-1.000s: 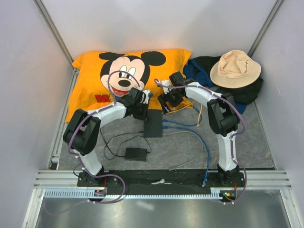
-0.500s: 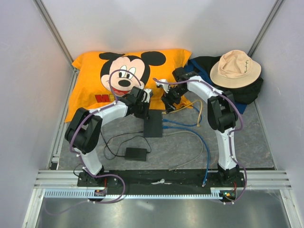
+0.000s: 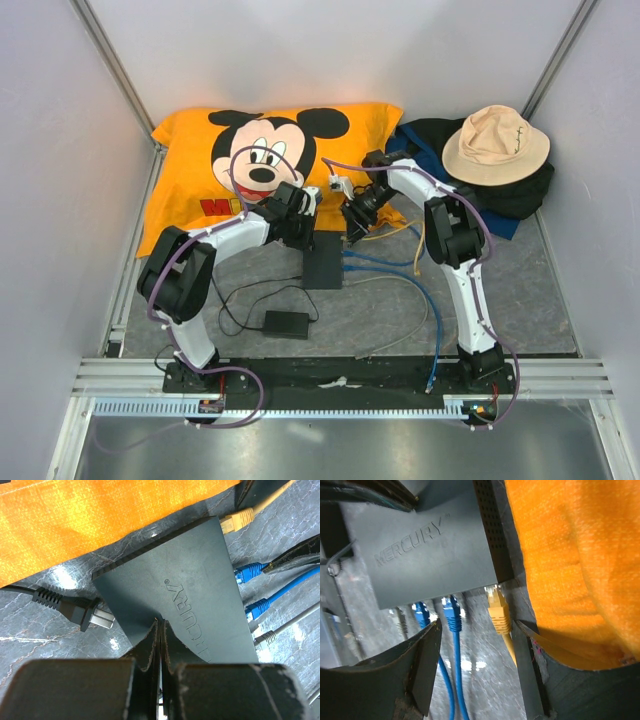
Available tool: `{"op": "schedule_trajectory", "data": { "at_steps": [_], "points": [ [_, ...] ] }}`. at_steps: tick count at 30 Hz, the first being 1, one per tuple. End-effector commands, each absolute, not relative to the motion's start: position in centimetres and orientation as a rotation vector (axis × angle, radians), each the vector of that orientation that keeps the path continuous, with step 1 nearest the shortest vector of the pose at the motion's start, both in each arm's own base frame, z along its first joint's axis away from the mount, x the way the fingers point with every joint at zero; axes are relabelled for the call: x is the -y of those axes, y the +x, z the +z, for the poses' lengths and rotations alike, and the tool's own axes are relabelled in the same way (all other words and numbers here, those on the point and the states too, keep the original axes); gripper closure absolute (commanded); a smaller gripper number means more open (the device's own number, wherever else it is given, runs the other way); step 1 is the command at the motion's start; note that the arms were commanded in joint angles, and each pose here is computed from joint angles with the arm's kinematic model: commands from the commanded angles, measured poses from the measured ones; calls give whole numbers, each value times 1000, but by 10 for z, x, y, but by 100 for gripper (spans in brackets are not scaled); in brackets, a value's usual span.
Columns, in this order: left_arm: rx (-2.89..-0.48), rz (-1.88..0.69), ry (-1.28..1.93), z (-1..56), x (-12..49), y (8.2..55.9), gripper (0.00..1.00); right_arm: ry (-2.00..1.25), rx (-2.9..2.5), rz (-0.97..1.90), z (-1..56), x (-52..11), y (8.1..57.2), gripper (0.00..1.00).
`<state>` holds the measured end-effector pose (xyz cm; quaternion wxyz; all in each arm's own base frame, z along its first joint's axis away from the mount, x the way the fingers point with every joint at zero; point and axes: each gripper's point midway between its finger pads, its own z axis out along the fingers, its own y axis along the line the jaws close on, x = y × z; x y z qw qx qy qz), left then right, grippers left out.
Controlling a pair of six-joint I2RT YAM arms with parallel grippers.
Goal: Pull the plug from the switch port
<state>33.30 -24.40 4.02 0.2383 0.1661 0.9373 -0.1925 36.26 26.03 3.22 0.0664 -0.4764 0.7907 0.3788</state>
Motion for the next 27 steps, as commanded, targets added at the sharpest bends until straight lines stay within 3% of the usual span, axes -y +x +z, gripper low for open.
{"op": "schedule_trajectory", "data": {
  "at_steps": [1,10,18,21,27],
  "points": [
    [-2777,-336,522,-13,207,296,98,-1320,-2477,1321,17,-265,353,34],
    [-2781,-346,540,-15,208,295,98,-1034,-2639,1389,-11,-256,377,38],
    [-2785,-348,558,-16,212,293,98,-962,-2791,1127,-43,-237,391,42],
    [-2780,-344,557,-16,212,294,98,-889,-2846,1003,-52,-231,402,38],
    [-2783,-341,556,-16,211,293,98,-870,-2918,828,-70,-216,406,49]
  ]
}}
